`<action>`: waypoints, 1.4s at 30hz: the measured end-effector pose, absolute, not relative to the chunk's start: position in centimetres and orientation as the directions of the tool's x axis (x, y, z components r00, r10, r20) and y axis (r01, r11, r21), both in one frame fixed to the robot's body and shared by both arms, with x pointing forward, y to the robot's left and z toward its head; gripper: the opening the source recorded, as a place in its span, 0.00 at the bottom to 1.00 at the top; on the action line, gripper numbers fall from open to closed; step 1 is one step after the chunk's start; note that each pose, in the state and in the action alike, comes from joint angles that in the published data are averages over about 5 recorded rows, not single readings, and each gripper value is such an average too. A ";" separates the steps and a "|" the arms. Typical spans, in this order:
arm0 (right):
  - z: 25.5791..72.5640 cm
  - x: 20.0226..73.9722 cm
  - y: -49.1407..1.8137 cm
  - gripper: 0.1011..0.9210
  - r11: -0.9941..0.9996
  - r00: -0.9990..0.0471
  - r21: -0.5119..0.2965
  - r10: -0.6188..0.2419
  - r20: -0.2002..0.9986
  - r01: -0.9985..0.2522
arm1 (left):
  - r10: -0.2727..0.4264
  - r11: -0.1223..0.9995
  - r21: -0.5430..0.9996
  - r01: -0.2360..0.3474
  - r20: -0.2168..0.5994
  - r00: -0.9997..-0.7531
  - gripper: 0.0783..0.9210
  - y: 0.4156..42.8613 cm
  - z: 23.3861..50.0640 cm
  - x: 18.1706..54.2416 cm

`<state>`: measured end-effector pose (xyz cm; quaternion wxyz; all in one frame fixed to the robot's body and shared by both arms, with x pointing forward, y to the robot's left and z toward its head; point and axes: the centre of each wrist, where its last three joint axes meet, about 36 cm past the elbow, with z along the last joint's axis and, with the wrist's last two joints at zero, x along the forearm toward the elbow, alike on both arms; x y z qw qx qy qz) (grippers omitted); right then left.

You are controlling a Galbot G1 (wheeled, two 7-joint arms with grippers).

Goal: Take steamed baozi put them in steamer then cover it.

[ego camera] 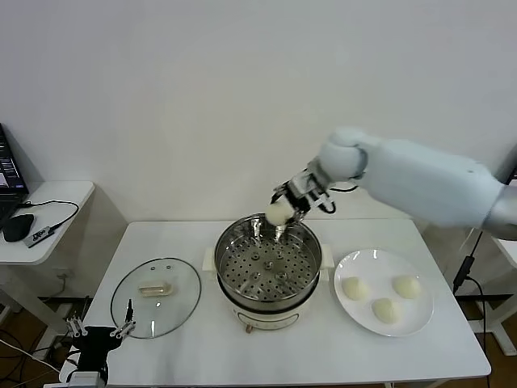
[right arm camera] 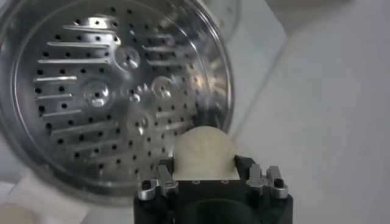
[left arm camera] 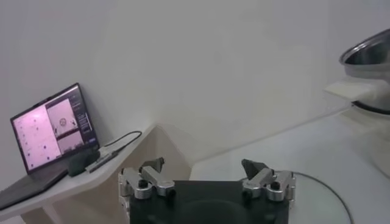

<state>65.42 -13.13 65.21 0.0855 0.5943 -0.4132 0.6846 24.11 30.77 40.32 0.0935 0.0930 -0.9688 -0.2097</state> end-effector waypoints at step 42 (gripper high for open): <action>61.1 67.1 -9.3 0.88 -0.844 -0.251 -0.384 -0.307 0.918 -0.375 | -0.208 0.898 0.420 -0.133 0.138 -0.968 0.88 30.2 40.8 23.8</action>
